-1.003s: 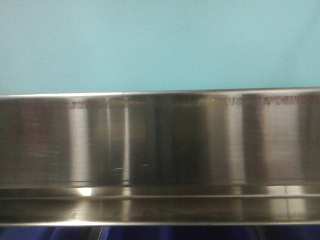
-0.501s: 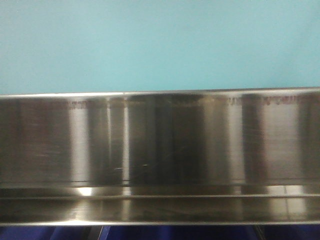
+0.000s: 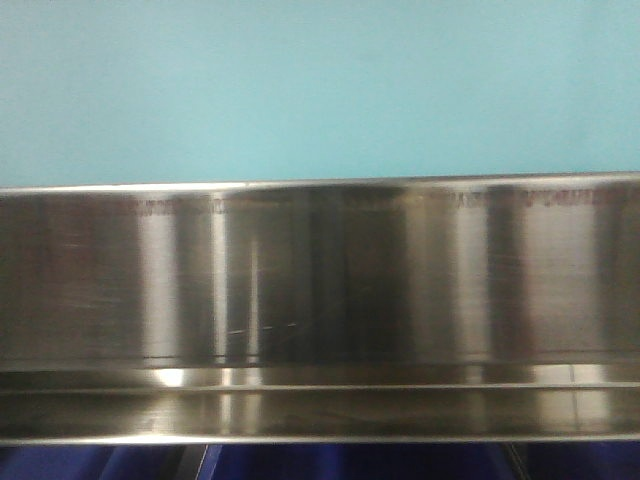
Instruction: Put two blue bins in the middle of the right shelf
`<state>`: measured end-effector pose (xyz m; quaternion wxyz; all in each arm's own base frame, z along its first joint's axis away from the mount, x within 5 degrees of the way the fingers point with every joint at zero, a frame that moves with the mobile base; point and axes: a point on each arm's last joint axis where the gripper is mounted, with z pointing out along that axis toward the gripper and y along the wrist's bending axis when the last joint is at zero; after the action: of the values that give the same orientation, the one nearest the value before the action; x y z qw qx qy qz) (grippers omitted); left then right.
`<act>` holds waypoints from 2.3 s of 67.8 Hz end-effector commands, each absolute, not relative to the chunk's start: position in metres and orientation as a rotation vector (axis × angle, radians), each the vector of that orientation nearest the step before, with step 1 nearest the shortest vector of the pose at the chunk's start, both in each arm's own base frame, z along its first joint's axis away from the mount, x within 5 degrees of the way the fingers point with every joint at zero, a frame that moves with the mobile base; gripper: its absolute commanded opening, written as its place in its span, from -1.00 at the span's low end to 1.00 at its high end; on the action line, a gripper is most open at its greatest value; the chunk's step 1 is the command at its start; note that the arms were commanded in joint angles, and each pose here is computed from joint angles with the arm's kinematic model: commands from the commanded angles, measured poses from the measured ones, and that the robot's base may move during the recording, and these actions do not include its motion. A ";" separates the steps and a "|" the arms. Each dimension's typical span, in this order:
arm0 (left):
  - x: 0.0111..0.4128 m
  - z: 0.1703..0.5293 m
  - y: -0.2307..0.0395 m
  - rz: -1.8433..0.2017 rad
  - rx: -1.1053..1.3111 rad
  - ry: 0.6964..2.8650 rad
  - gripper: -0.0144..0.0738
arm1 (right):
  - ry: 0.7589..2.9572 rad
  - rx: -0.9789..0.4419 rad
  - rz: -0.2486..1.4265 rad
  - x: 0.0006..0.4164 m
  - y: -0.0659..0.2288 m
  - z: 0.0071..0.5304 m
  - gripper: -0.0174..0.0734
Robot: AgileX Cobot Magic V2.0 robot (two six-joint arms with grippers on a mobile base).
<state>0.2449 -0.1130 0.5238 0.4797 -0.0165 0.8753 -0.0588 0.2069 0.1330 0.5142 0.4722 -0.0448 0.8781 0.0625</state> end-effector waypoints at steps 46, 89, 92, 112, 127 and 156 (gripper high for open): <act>0.230 0.458 -0.111 -0.129 -0.050 2.338 -0.92 | 2.305 -0.149 0.156 0.204 0.144 0.448 -0.97; 0.242 0.448 -0.120 -0.132 -0.037 2.359 -0.92 | 2.309 -0.088 0.116 0.214 0.134 0.442 -0.97; 0.243 0.447 -0.121 -0.135 -0.036 2.365 -0.92 | 2.313 -0.077 0.108 0.215 0.132 0.442 -0.97; 0.245 0.444 -0.122 -0.115 -0.037 2.376 -0.92 | 2.361 -0.101 0.113 0.217 0.137 0.421 -0.97; 0.250 0.429 -0.127 -0.100 -0.028 2.435 -0.92 | 2.369 -0.104 0.106 0.218 0.137 0.418 -0.97; 0.257 0.415 -0.133 -0.085 -0.023 2.489 -0.92 | 2.414 -0.110 0.066 0.225 0.143 0.408 -0.97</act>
<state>0.2566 -0.1277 0.4163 0.3199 -0.0131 0.9472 -0.0156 0.2229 0.1429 0.4053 0.3372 -0.0382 0.9403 0.0250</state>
